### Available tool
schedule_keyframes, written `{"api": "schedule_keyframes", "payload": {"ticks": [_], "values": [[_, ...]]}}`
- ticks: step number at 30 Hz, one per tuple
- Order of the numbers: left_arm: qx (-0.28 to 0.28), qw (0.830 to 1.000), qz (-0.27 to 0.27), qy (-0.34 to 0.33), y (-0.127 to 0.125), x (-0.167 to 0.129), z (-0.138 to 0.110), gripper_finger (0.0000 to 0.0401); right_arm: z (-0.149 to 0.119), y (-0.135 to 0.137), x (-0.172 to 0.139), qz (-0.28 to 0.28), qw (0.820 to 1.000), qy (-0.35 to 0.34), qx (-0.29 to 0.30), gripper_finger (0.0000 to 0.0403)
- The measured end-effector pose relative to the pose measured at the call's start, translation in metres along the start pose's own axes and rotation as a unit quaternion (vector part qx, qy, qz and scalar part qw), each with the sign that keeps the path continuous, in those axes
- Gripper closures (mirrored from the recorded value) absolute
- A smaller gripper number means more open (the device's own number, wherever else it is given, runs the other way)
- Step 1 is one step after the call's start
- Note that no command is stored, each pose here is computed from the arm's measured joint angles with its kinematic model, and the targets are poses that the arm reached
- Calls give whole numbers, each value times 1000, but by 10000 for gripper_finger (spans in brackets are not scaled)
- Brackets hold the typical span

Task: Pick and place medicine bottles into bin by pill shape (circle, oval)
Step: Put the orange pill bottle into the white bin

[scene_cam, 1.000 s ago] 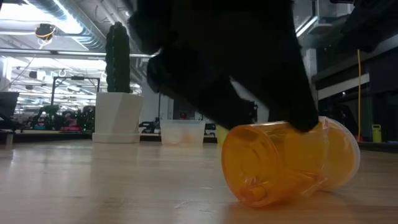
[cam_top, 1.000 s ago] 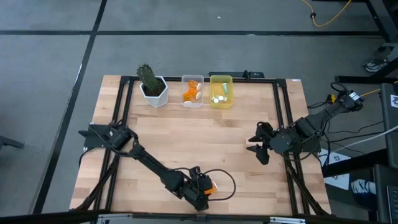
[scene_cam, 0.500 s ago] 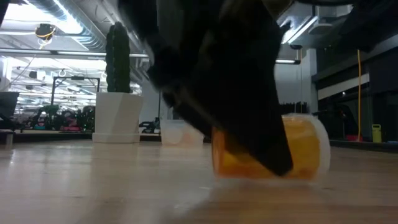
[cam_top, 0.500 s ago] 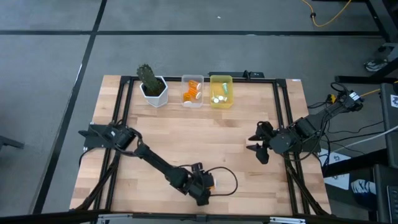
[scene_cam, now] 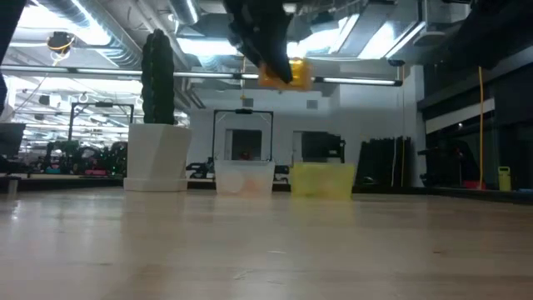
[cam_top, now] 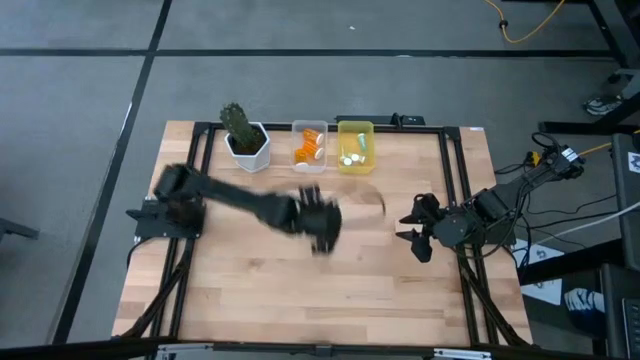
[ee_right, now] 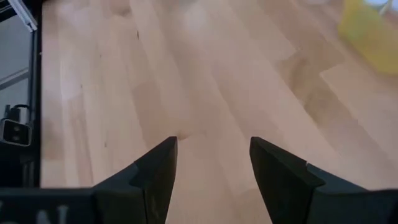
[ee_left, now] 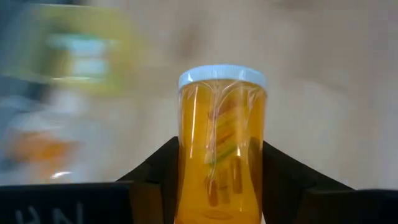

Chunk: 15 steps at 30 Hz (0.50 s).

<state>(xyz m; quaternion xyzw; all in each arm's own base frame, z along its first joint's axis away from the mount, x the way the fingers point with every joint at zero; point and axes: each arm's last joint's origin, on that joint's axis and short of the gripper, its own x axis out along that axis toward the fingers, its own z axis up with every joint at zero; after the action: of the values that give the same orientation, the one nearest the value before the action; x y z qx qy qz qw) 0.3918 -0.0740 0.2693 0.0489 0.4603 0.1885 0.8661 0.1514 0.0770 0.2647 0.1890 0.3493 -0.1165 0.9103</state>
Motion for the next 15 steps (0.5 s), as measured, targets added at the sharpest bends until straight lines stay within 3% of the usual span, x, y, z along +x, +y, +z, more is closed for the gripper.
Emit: {"api": "schedule_keyframes", "payload": {"ticks": [6, 11, 15], "values": [[-37, 998, 57, 16, 104, 13, 17, 253, 1, -1, 0, -12, 1000, -13, -21, 198], [-71, 991, 93, 57, 185, 39, 11, 253, 1, 0, 0, -12, 1000, -17, -20, 198], [-131, 985, 92, 67, 232, 49, 2, 226, 1, -1, 0, -12, 1000, -16, -20, 198]]}}
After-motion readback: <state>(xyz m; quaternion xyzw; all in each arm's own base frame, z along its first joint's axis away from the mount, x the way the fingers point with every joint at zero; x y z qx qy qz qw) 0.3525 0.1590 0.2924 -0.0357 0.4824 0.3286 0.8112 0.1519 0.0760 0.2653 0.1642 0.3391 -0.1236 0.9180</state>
